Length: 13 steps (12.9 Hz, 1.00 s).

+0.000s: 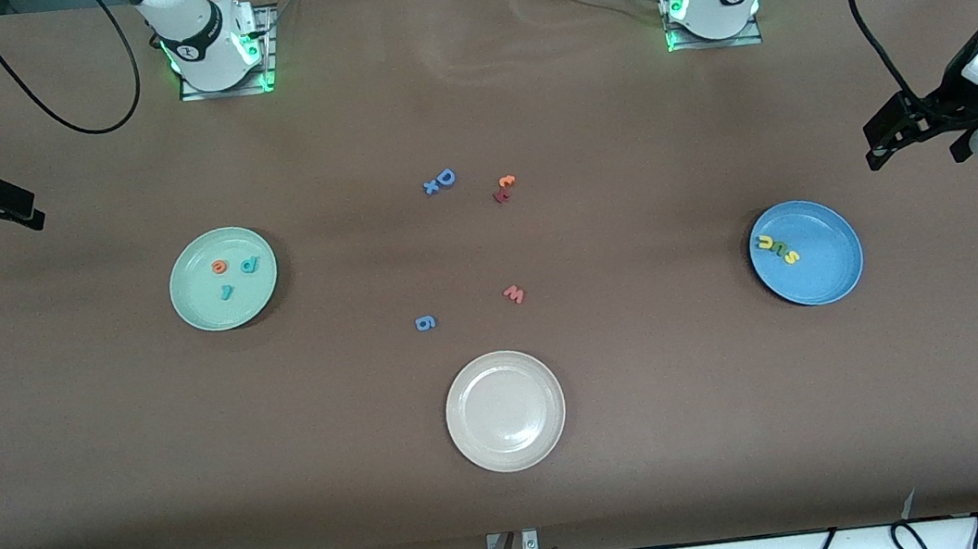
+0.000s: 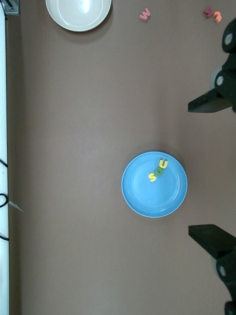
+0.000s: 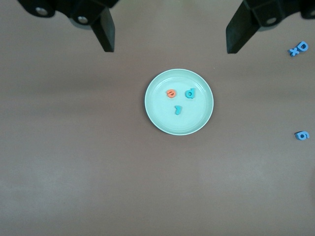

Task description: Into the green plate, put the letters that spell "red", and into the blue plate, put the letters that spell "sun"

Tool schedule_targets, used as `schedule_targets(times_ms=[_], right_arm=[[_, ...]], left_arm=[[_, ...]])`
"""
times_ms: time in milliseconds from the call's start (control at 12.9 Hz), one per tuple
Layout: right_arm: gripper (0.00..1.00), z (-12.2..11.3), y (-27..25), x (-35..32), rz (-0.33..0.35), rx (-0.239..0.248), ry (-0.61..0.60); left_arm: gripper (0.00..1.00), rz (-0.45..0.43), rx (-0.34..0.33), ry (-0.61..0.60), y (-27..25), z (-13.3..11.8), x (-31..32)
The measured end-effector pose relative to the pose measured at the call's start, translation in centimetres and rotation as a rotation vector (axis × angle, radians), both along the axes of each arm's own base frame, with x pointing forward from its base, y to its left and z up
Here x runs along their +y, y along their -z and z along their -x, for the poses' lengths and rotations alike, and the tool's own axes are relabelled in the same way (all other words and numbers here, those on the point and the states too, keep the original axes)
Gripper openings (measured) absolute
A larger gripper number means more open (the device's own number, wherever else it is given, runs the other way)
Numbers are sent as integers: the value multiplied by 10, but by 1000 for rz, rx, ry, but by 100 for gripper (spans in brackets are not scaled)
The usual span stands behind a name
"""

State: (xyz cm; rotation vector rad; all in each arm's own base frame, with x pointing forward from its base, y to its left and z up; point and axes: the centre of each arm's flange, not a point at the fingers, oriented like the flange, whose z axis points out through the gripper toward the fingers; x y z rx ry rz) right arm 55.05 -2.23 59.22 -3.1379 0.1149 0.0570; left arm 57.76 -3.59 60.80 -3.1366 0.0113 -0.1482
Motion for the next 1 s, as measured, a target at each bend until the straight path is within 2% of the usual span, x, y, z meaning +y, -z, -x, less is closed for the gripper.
schedule_targets(times_ms=[1004], right_arm=[[100,0,0,0,0,0,0]], left_arm=[[100,-1,17,4,2,6,-2]])
